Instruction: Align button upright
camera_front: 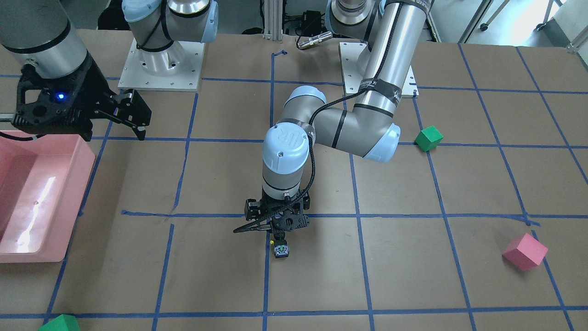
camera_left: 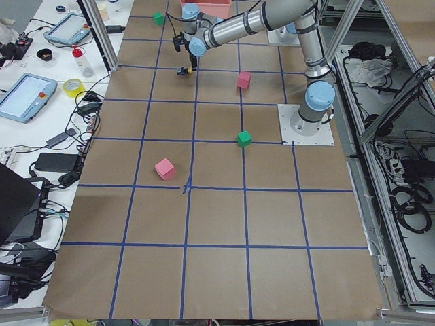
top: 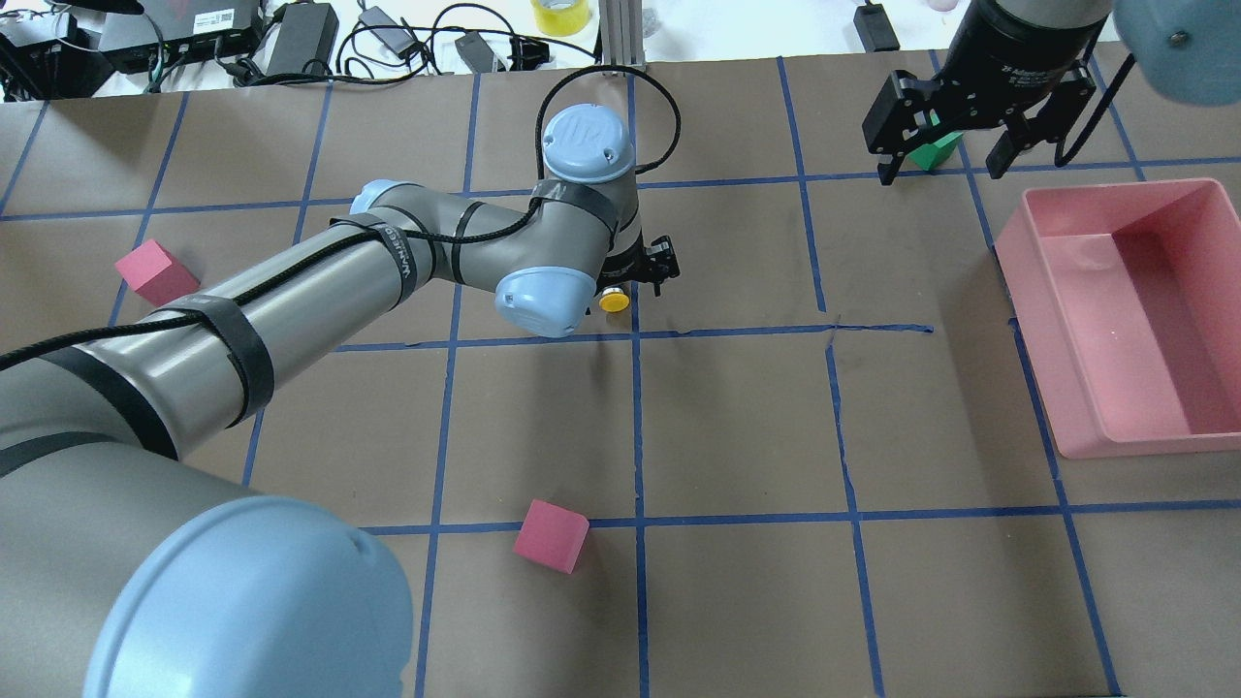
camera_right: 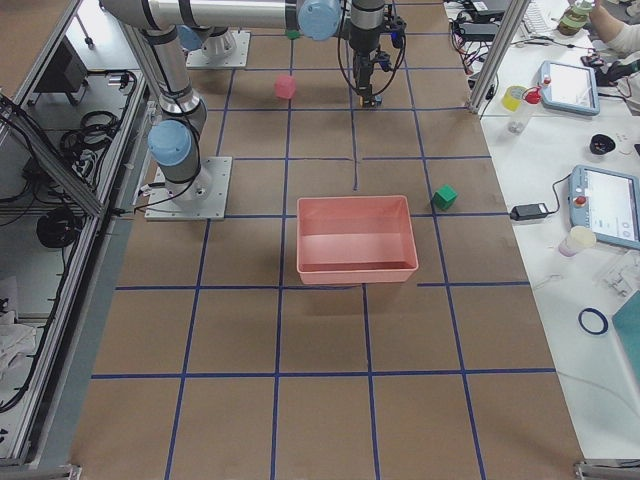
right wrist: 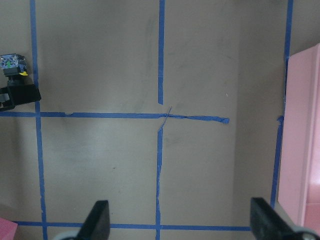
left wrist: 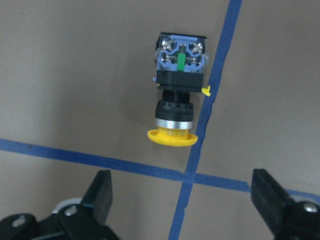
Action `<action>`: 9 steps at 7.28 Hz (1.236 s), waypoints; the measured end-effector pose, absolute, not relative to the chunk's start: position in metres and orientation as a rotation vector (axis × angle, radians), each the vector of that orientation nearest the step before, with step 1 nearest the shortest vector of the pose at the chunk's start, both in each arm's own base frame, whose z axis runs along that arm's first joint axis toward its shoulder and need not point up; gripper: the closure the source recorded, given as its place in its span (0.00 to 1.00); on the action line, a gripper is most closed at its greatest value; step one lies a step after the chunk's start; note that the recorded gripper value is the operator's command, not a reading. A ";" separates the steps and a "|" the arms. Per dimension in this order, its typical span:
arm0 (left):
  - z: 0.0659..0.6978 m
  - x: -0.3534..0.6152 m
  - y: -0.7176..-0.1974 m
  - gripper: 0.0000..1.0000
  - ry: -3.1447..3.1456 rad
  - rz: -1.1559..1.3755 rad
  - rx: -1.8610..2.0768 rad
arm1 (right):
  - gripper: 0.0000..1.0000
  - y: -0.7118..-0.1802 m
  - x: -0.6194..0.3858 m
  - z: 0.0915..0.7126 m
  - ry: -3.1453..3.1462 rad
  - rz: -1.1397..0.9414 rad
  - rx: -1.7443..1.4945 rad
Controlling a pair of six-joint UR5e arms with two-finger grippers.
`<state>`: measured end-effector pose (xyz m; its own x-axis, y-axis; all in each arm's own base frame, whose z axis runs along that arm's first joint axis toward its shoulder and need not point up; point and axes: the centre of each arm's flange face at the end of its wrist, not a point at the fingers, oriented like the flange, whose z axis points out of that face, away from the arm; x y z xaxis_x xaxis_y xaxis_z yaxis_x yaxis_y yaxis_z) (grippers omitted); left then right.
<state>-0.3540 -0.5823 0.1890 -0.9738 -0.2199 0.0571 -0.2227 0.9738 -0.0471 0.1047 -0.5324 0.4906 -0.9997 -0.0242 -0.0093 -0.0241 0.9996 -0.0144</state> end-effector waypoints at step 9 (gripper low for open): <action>0.190 -0.340 -0.515 0.00 -2.968 0.476 0.166 | 0.00 -0.532 0.104 0.491 3.135 -0.026 -0.024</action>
<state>-0.3396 -0.5148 0.1898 -0.9854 -0.0874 0.1458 -0.1286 0.9441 -0.3035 0.1043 -0.5323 0.4912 -0.9999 -0.0151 -0.0066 -0.0150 0.9998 -0.0164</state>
